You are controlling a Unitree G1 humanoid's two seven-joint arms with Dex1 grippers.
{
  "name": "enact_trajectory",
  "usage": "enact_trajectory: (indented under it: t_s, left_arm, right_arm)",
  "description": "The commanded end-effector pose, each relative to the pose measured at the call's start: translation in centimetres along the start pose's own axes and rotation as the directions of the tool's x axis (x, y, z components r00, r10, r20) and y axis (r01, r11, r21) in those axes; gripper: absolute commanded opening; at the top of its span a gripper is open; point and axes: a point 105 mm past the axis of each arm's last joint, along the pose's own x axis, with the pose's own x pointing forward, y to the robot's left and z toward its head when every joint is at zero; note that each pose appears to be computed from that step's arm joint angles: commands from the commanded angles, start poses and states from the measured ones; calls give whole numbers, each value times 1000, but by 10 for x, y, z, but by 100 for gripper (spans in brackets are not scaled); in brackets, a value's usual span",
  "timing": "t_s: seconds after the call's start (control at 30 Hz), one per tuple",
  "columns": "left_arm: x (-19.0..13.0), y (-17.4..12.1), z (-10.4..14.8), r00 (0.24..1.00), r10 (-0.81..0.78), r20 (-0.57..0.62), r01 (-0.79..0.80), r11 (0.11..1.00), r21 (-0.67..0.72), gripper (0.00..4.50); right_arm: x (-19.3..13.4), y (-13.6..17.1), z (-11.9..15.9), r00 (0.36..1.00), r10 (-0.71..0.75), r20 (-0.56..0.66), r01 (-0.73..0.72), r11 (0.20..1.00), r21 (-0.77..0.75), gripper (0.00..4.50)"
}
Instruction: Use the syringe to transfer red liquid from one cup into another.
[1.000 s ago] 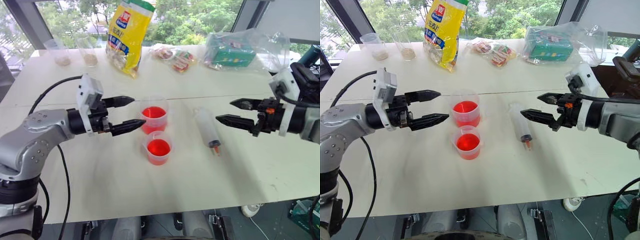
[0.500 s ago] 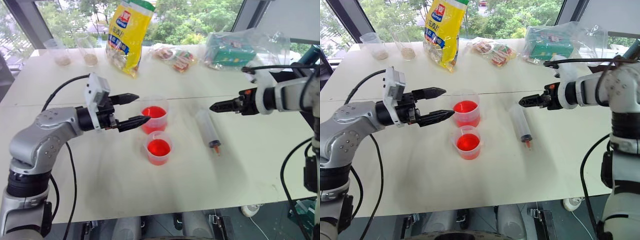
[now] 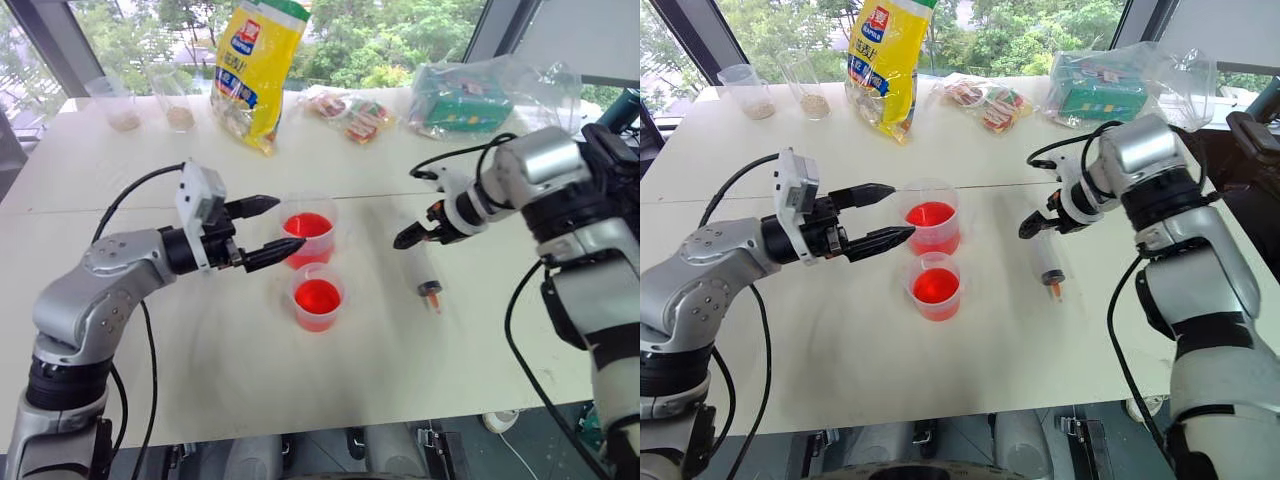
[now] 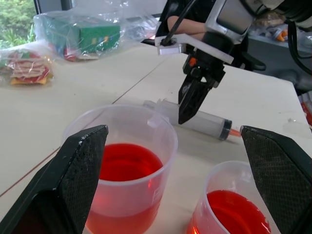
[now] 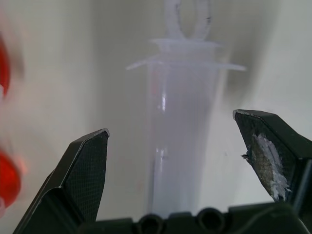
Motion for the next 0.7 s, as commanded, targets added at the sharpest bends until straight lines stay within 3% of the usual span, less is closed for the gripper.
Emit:
enact_trajectory:
  t_s: [0.03, 0.2, 0.3, 0.43, 0.47, 0.7]
  left_arm:
    - [-5, -2, 12, 999, 12, 32, -13, 999, 41, 450]
    - [-5, -2, 12, 999, 26, 39, -28, 999, 43, 450]
    - [-5, -2, 12, 999, 33, 41, -35, 998, 44, 450]
    - [-7, 1, 14, 998, 42, 43, -44, 998, 50, 450]
    - [-6, 1, 15, 998, 42, 43, -44, 998, 52, 450]
    - [-10, 8, 20, 999, 41, 34, -43, 996, 78, 450]
  right_arm:
    - [-1, -4, 9, 999, -50, 4, 51, 998, -47, 446]
    - [14, -6, 4, 995, -89, -55, 83, 992, -96, 446]
    - [19, -5, 1, 993, -93, -78, 85, 990, -110, 367]
    - [23, 0, 0, 993, -78, -90, 68, 992, -108, 177]
    - [22, 0, 0, 993, -73, -90, 64, 992, -106, 146]
    - [8, 2, 12, 998, -64, -6, 63, 997, -49, 143]
